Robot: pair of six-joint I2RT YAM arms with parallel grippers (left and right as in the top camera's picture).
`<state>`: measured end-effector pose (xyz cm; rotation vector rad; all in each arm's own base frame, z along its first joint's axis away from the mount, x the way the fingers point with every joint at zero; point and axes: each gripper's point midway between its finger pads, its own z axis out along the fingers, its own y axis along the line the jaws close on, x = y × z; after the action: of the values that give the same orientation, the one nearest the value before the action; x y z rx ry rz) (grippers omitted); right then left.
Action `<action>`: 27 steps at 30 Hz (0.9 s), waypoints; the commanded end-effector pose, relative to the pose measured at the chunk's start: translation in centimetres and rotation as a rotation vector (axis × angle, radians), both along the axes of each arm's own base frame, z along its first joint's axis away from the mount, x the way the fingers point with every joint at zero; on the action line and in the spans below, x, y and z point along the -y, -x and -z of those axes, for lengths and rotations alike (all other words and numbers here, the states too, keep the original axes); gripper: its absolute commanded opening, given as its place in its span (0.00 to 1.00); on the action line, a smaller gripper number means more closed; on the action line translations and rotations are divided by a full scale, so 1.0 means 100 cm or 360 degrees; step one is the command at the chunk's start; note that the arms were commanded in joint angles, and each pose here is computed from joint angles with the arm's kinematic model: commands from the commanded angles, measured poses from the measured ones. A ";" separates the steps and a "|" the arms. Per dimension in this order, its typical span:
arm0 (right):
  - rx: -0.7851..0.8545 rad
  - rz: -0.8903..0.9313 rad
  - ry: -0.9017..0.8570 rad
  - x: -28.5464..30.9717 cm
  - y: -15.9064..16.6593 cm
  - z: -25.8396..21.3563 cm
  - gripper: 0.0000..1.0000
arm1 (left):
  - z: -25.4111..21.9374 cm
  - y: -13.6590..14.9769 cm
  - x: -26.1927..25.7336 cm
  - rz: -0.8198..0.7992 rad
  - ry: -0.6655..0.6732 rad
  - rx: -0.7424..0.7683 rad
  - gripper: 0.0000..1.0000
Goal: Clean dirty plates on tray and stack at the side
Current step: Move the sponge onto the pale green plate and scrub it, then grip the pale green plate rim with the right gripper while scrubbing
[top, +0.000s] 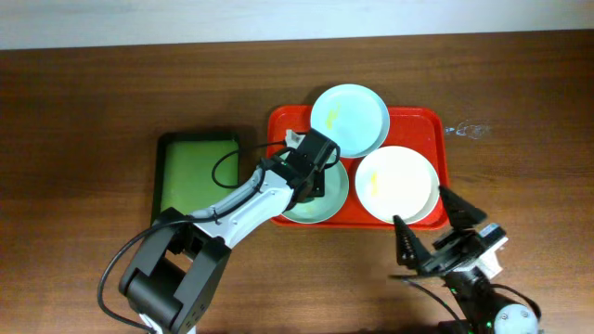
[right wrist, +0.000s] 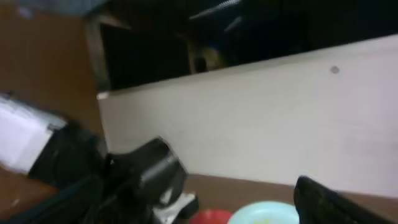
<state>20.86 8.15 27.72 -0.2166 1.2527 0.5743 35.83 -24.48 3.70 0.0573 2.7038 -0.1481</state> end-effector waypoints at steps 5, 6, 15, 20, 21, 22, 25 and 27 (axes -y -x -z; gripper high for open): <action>-0.1448 -0.0085 0.0338 -0.006 -0.070 -0.023 0.98 | 0.006 -0.008 -0.023 -0.0097 0.0063 -0.0094 0.00; -0.1741 -0.0291 0.0292 -0.023 -0.075 0.000 0.98 | 0.006 -0.008 -0.023 -0.0096 0.0084 -0.0108 0.00; -0.2298 -0.0369 0.0654 -0.069 -0.178 0.193 0.46 | 0.009 -0.002 -0.024 -0.0082 0.0077 -0.0156 0.00; -0.2269 -0.0284 0.0757 -0.073 -0.201 0.237 0.39 | 0.009 -0.002 -0.023 -0.0081 0.0082 -0.0157 0.00; -0.2239 -0.0331 0.0827 -0.078 -0.198 0.242 0.38 | 0.009 -0.002 -0.022 -0.0080 0.0085 -0.0153 0.00; -0.2235 -0.0349 0.0844 -0.084 -0.197 0.245 0.38 | 0.009 -0.002 -0.022 -0.0080 0.0085 -0.0153 0.00; -0.2287 -0.0308 0.0935 -0.086 -0.191 0.262 0.38 | 0.008 -0.003 -0.022 -0.0080 0.0089 -0.0148 0.00; -0.2333 -0.0243 0.0986 -0.077 -0.186 0.269 0.36 | 0.006 -0.006 -0.018 -0.0072 0.0121 -0.0129 0.00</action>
<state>39.33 16.58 1.56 -0.4262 2.8438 0.5025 35.99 -22.26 2.81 -0.0270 2.7912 -0.2083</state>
